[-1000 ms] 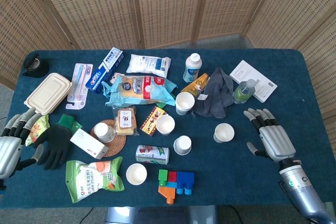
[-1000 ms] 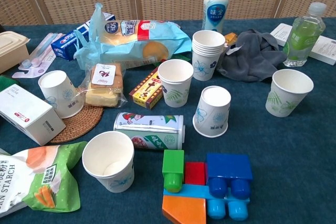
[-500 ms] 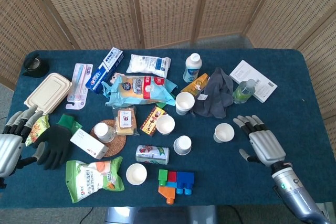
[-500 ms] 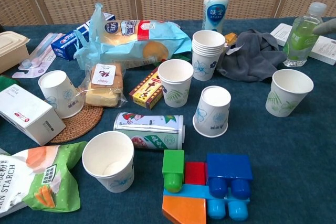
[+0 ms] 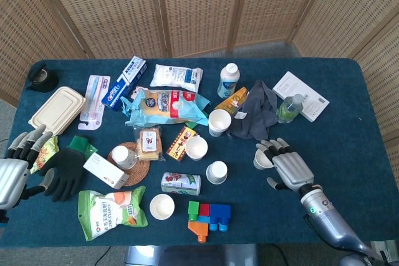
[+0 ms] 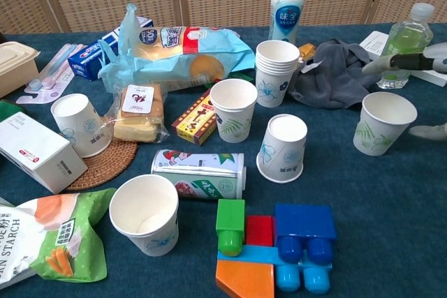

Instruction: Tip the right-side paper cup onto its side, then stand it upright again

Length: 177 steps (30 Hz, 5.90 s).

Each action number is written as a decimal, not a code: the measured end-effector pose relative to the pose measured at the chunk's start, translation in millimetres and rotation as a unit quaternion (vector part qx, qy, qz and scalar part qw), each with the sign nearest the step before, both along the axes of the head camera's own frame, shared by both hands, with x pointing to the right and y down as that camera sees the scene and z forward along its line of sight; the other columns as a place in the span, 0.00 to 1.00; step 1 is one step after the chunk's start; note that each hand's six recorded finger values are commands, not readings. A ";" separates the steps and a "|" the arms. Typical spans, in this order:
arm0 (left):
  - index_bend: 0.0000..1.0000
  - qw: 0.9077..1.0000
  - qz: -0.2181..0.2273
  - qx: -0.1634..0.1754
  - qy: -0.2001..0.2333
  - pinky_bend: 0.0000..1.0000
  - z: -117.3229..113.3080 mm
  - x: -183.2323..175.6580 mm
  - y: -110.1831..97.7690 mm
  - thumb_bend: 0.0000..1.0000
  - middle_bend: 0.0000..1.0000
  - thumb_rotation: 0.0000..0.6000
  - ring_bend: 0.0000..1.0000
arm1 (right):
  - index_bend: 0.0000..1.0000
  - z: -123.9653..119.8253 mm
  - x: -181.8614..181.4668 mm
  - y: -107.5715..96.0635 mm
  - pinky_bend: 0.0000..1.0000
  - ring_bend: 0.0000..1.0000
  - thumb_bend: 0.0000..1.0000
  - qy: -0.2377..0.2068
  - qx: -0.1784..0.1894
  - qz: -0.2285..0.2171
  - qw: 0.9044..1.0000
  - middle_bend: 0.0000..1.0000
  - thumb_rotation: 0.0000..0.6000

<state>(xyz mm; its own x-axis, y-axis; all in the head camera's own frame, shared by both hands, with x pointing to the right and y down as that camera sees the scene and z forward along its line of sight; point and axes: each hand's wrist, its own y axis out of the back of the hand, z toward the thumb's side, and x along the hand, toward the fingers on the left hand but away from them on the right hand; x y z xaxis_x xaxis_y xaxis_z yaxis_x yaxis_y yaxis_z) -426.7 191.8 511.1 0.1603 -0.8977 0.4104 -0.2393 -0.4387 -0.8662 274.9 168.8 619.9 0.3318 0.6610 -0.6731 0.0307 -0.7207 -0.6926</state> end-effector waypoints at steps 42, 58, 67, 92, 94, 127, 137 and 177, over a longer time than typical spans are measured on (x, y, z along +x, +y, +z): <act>0.00 1.000 -0.023 -0.010 -0.008 0.02 8.2 -14.3 4.3 0.51 0.00 1.00 0.00 | 0.31 38.6 -2.3 -24.2 0.54 0.17 0.45 -0.014 -0.022 0.038 0.999 0.27 1.00; 0.00 1.000 -0.021 -0.008 -0.007 0.02 6.9 -14.8 2.4 0.51 0.00 1.00 0.00 | 0.30 29.2 3.4 -38.3 0.52 0.17 0.45 -0.187 -0.124 0.212 0.951 0.27 1.00; 0.00 1.000 -0.020 -0.005 -0.008 0.02 3.8 -13.9 2.3 0.51 0.00 1.00 0.00 | 0.28 36.7 18.3 -46.0 0.44 0.16 0.45 -0.277 -0.182 0.300 0.895 0.26 1.00; 0.00 1.000 -0.015 0.005 -0.004 0.02 -5.2 -9.5 5.7 0.51 0.00 1.00 0.00 | 0.00 75.1 79.1 -36.1 0.00 0.00 0.40 -0.261 -0.198 0.345 0.879 0.00 1.00; 0.00 1.000 -0.014 0.007 -0.001 0.02 -5.7 -9.1 5.8 0.51 0.00 1.00 0.00 | 0.00 72.4 85.4 -36.8 0.00 0.00 0.40 -0.256 -0.190 0.343 0.883 0.00 1.00; 0.00 1.000 -0.006 0.003 0.004 0.02 -3.4 -8.3 9.1 0.51 0.00 1.00 0.00 | 0.00 34.6 65.3 -20.2 0.00 0.00 0.42 0.071 0.013 0.022 0.997 0.00 1.00; 0.00 1.000 -0.011 0.004 0.003 0.02 -4.1 -11.6 9.7 0.51 0.00 1.00 0.00 | 0.04 38.5 43.0 -13.1 0.00 0.00 0.42 0.137 0.031 -0.008 0.990 0.00 1.00; 0.00 1.000 -0.020 0.005 0.005 0.02 -3.3 -21.0 13.0 0.51 0.00 1.00 0.00 | 0.08 51.8 -4.7 -21.8 0.00 0.00 0.42 0.164 0.017 -0.060 0.985 0.00 1.00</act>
<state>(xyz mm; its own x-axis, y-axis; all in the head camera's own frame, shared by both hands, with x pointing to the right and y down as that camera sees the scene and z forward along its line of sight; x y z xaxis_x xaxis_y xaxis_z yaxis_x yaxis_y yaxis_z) -447.7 204.8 507.8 0.1292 -0.9074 0.3999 -0.2654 -0.4202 -0.8678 270.1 147.0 671.7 0.1784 0.6536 -0.7355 -0.2827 -0.6819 -0.6745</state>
